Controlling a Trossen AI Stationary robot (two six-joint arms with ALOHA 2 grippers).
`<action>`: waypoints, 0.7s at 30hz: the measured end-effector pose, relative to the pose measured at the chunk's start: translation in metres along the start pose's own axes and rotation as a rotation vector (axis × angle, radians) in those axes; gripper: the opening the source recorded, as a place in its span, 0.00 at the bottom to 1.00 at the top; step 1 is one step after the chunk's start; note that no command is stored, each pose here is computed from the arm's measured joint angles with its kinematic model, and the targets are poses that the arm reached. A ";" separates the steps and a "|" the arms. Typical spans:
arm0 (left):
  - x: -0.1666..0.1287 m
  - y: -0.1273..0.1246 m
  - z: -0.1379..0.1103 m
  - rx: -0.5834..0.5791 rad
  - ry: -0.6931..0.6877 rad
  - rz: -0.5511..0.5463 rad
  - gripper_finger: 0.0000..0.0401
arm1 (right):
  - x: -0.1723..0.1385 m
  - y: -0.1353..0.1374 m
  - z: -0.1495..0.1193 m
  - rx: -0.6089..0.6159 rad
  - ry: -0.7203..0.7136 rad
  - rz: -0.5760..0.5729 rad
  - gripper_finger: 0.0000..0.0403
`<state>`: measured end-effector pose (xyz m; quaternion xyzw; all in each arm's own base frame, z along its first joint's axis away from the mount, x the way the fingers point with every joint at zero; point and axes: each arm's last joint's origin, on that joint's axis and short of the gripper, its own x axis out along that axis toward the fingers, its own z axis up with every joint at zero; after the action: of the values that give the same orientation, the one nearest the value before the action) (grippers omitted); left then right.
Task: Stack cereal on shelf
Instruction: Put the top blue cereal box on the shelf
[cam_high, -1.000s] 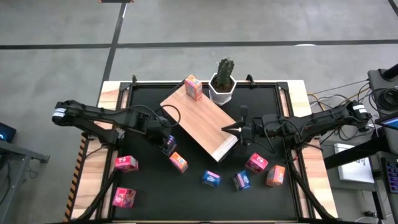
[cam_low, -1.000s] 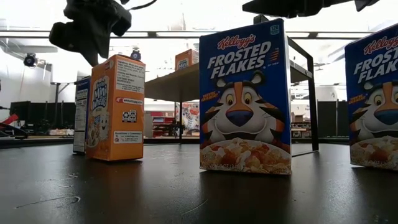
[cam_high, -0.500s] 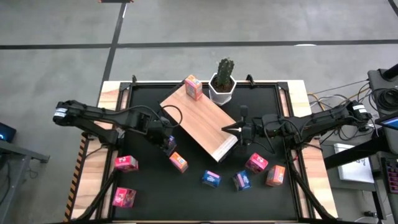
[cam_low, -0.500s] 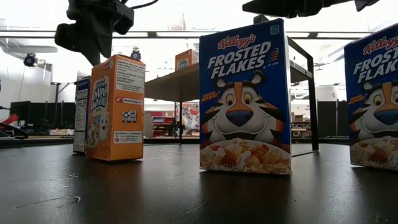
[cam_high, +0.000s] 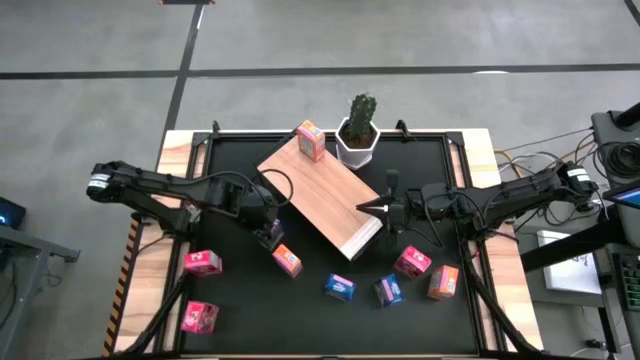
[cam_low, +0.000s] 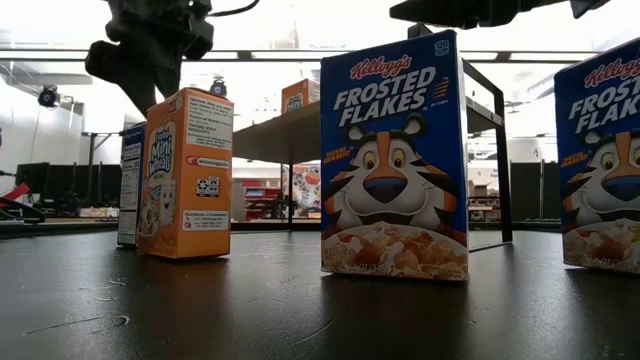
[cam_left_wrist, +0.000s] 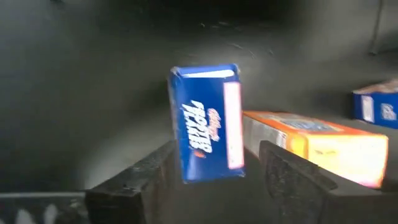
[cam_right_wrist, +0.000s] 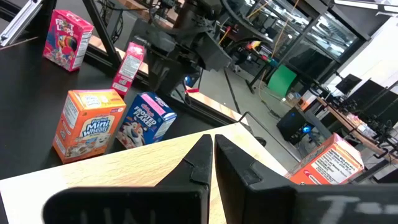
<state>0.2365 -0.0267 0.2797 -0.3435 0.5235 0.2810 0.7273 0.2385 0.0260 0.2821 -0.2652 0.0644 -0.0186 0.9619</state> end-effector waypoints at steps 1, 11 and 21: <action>0.000 0.000 0.000 0.001 -0.006 0.004 0.55 | 0.000 0.000 0.000 0.000 0.000 0.000 0.02; 0.010 -0.002 0.003 0.017 -0.052 0.059 0.63 | 0.000 0.000 0.000 -0.001 0.005 0.003 0.02; 0.027 -0.008 0.005 0.043 -0.033 0.117 0.63 | 0.000 0.000 -0.001 0.000 0.006 0.004 0.02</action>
<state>0.2536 -0.0263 0.2571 -0.2920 0.5367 0.3172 0.7253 0.2385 0.0260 0.2814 -0.2652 0.0679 -0.0177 0.9616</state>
